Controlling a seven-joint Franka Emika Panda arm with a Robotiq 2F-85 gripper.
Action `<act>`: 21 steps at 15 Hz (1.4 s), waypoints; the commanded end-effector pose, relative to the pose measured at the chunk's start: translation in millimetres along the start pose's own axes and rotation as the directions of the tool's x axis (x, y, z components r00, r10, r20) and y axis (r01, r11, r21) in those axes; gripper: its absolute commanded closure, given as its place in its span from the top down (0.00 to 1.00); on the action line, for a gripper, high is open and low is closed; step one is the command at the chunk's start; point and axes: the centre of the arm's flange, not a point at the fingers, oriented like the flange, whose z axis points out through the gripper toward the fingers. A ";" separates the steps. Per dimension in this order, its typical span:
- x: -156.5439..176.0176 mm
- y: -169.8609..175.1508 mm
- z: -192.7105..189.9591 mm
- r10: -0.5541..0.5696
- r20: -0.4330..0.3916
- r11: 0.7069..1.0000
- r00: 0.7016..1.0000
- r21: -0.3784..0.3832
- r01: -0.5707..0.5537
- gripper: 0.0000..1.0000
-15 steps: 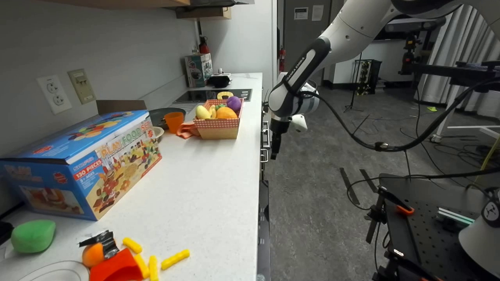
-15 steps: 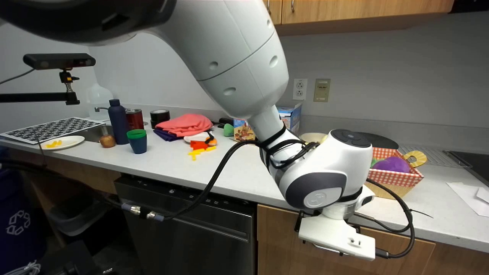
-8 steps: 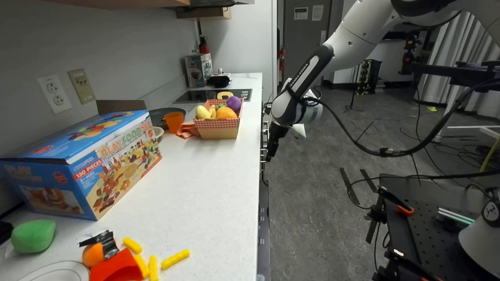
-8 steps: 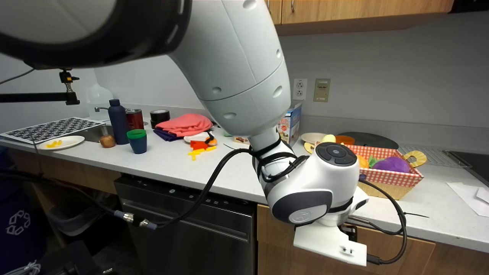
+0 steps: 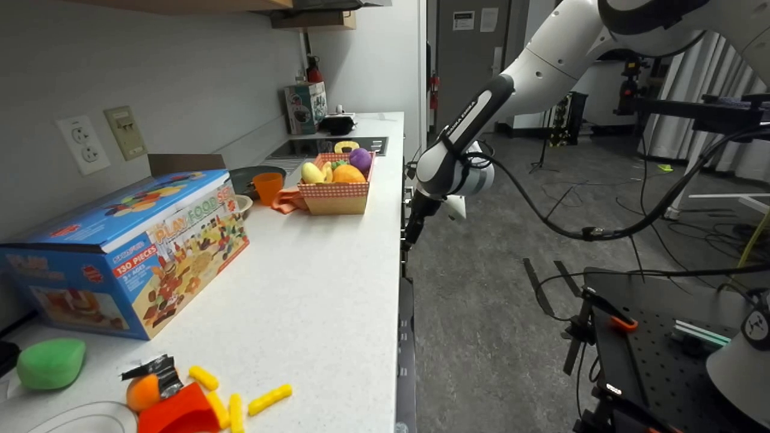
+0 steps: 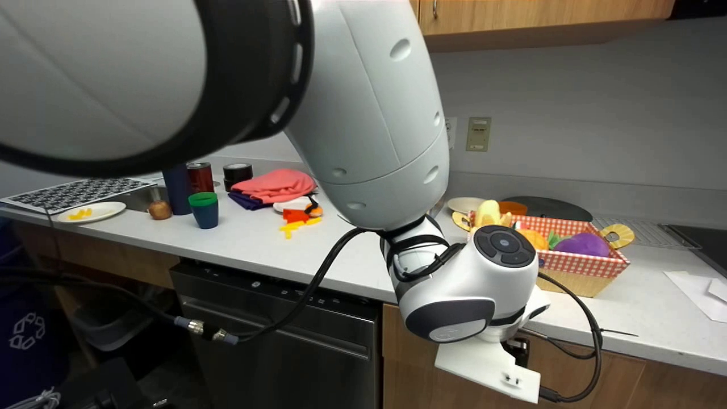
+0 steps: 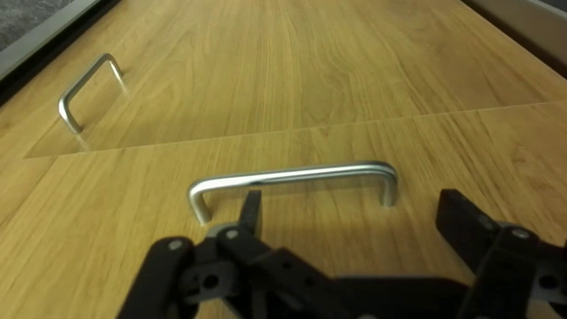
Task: Put the purple object in the basket, then close the drawer
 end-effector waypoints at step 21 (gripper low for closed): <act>29.1 -18.6 -90.5 -0.010 -0.034 1.000 0.999 -0.019 0.009 1.00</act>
